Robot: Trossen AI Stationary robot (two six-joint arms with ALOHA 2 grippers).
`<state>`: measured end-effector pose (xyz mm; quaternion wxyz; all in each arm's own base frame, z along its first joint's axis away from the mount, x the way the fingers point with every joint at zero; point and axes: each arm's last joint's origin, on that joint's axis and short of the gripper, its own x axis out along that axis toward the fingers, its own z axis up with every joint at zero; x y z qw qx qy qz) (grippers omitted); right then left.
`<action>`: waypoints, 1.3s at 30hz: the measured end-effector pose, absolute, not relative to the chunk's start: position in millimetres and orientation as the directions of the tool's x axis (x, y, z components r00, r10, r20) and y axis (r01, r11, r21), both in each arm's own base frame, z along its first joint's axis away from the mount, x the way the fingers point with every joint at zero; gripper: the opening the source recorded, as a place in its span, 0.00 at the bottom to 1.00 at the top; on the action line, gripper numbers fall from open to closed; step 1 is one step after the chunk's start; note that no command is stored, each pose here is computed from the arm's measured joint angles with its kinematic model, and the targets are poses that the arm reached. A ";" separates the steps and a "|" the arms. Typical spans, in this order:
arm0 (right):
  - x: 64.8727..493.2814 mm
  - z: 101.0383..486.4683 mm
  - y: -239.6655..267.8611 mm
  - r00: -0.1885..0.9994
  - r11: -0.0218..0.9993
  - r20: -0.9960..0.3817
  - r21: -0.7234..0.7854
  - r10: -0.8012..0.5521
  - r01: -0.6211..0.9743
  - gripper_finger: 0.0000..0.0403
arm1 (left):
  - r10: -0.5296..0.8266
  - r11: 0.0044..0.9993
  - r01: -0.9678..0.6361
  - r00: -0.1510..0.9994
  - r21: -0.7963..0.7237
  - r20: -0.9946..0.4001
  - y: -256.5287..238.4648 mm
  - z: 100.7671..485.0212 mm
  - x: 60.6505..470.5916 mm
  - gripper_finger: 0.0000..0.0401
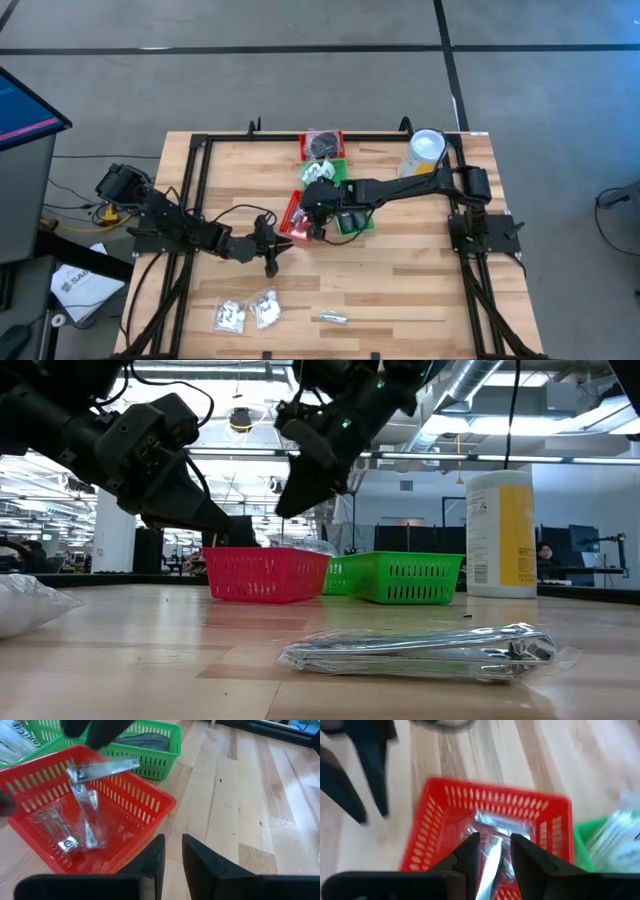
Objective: Pick & Place Travel size toiletries
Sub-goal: Put the silver nail cutter into the bottom red bin
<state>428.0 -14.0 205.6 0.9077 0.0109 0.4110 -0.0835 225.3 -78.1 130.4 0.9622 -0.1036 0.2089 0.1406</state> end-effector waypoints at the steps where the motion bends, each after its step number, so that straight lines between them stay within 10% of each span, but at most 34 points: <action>1: 428.3 203.5 -15.7 0.644 0.985 -0.751 -0.050 -0.145 0.164 0.24 | 0.228 0.939 -0.314 0.873 -0.141 -0.431 -78.1 130.4 225.3 0.14; 20: 424.8 212.5 -12.2 0.653 0.989 -0.744 -0.064 -0.138 0.136 0.28 | 0.229 0.938 -0.316 0.873 -0.141 -0.431 -78.0 130.3 225.3 0.14; 39: 402.0 210.6 107.8 0.571 0.985 -0.806 0.088 0.157 -0.146 0.28 | 0.224 0.940 -0.311 0.873 -0.141 -0.433 -78.2 130.2 225.3 0.14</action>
